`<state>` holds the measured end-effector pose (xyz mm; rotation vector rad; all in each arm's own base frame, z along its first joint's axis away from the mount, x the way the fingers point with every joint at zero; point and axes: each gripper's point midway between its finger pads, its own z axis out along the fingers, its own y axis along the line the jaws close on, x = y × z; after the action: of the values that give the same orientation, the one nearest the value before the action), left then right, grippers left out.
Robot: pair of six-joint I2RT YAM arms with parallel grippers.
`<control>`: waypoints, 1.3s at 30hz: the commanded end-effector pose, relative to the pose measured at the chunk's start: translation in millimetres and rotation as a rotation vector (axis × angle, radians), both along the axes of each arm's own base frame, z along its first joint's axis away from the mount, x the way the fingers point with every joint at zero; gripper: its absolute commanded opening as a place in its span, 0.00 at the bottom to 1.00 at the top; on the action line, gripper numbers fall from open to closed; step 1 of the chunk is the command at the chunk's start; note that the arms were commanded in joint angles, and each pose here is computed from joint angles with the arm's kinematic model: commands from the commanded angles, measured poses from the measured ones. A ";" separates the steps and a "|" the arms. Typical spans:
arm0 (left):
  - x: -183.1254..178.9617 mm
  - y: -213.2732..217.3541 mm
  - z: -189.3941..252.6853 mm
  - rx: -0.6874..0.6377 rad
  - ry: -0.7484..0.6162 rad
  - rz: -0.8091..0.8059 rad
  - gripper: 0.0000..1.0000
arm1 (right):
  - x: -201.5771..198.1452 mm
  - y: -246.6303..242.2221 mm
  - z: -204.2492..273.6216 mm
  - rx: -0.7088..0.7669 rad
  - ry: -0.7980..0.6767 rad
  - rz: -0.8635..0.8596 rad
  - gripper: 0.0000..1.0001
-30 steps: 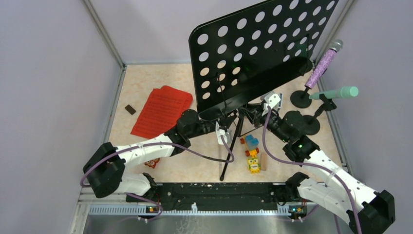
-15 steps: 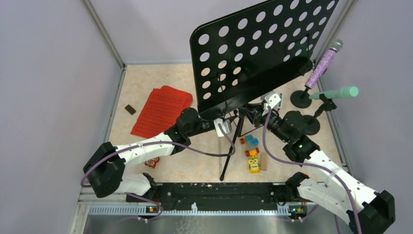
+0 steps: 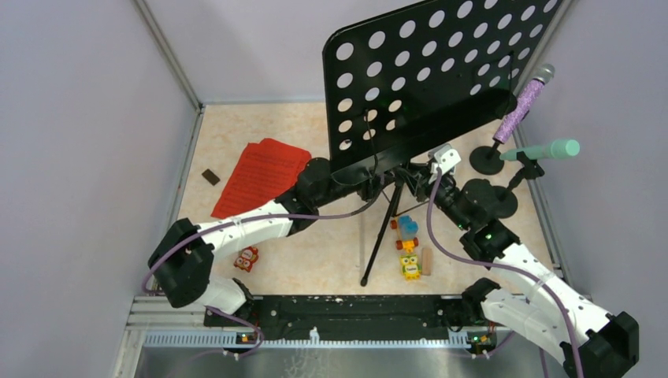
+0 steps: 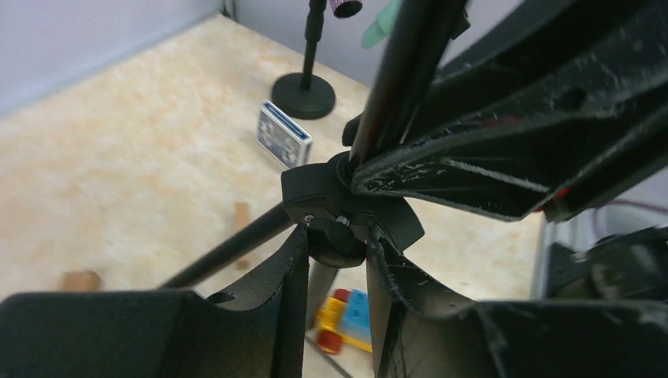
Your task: Pack up the instrument practice props
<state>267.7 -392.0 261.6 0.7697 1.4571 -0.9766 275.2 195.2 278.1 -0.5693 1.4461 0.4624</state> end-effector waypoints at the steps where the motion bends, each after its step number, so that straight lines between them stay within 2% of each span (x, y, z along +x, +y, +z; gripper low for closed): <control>1: -7.4 -0.1 -65.4 0.010 0.553 0.071 0.00 | -20.9 24.1 -18.6 -0.062 0.035 0.163 0.00; 9: -26.1 6.8 -86.9 -0.235 1.149 -0.004 0.00 | -20.8 24.2 -20.8 -0.064 0.040 0.164 0.00; 13: -39.0 14.6 -101.6 -0.364 1.365 0.014 0.00 | -21.5 23.9 -21.2 -0.069 0.039 0.165 0.00; 15: -40.8 18.8 -101.8 -0.425 1.433 0.023 0.00 | -21.4 23.7 -20.9 -0.068 0.038 0.164 0.00; 17: -39.8 18.7 -96.8 -0.450 1.442 0.016 0.00 | -21.2 23.9 -21.3 -0.067 0.039 0.164 0.00; 18: -38.6 17.1 -92.7 -0.446 1.428 0.008 0.05 | -21.2 24.0 -21.0 -0.065 0.038 0.165 0.00; 19: -37.5 15.6 -89.6 -0.434 1.404 0.005 0.16 | -21.4 24.5 -20.8 -0.065 0.038 0.167 0.00; 20: -35.4 14.0 -85.4 -0.428 1.384 0.002 0.21 | -21.7 24.9 -20.5 -0.063 0.038 0.169 0.00; 23: -28.5 13.4 -68.0 -0.417 1.267 -0.008 0.55 | -21.7 24.4 -21.2 -0.064 0.040 0.168 0.00; 25: -23.6 13.6 -52.5 -0.406 1.173 -0.035 0.71 | -22.1 24.4 -20.2 -0.063 0.037 0.168 0.00; 29: -15.4 21.2 -25.3 -0.370 0.984 -0.019 0.84 | -22.2 24.6 -21.2 -0.062 0.040 0.169 0.00; 35: -5.7 62.9 -0.4 -0.326 0.655 0.157 0.98 | -22.3 24.8 -20.6 -0.058 0.037 0.171 0.00; 39: -5.2 88.4 14.8 -0.287 0.401 0.213 0.99 | -23.0 25.5 -20.7 -0.056 0.036 0.175 0.00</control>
<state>253.4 -332.1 267.5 0.0557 1.8121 -1.4620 263.9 209.7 278.7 -0.6419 1.4191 0.5331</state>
